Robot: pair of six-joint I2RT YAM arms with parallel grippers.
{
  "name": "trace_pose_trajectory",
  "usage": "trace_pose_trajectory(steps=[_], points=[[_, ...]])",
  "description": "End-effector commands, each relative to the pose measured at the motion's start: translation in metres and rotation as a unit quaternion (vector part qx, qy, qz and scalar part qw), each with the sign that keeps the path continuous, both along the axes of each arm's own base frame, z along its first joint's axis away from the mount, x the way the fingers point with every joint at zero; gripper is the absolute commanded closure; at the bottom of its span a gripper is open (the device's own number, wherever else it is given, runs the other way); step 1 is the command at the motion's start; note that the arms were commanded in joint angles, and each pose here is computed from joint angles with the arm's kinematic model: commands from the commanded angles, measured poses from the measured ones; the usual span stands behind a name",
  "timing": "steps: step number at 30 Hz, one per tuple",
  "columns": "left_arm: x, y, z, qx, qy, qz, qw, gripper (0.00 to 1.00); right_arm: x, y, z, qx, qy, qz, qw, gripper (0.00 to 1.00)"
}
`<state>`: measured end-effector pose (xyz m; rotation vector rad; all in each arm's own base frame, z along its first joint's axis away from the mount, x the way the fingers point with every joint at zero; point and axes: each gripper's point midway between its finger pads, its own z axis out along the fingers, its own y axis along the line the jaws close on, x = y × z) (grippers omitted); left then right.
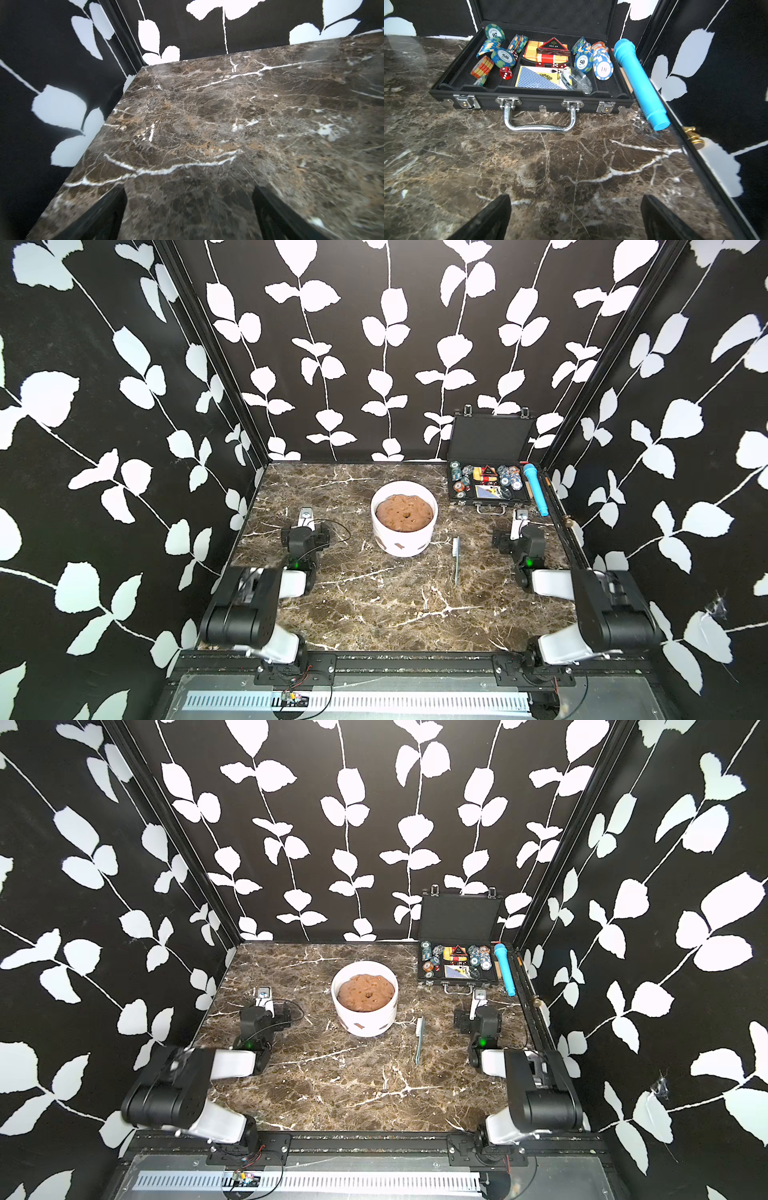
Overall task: Scrub the dried mud off the ceramic pot
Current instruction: Pick up the brush from the center of the board.
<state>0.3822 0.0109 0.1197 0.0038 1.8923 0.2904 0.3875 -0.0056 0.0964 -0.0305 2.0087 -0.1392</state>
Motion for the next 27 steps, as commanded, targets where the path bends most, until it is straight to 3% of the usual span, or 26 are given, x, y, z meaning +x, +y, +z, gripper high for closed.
trace_pose_trajectory(steps=[1, 5, 8, 12, 15, 19, 27], points=[[-0.014, 0.003, 0.037, -0.038, -0.001, 0.021, 0.999, 0.01, 0.001, 0.016, 0.046, 0.014, -0.009, 0.018, 1.000, 0.01], [-0.034, -0.018, 0.062, -0.148, 0.019, -0.005, 0.989, 0.01, -0.012, 0.056, 0.073, 0.106, -0.005, 0.046, 0.993, 0.01], [-0.051, -0.048, 0.070, -0.213, 0.056, -0.046, 0.974, 0.01, -0.028, 0.088, 0.075, 0.126, 0.046, 0.030, 0.991, 0.01], [-0.075, -0.089, 0.078, -0.257, 0.114, -0.106, 0.954, 0.01, -0.055, 0.120, 0.068, 0.137, 0.117, -0.001, 0.984, 0.01], [-0.091, -0.112, 0.089, -0.280, 0.133, -0.144, 0.940, 0.01, -0.072, 0.156, 0.066, 0.128, 0.140, 0.013, 0.982, 0.01], [-0.105, -0.152, 0.096, -0.336, 0.157, -0.218, 0.903, 0.01, -0.098, 0.168, 0.026, 0.111, 0.214, -0.014, 0.970, 0.05], [-0.111, -0.189, 0.098, -0.354, 0.174, -0.274, 0.877, 0.01, -0.116, 0.160, -0.028, 0.072, 0.278, -0.058, 0.956, 0.24]])
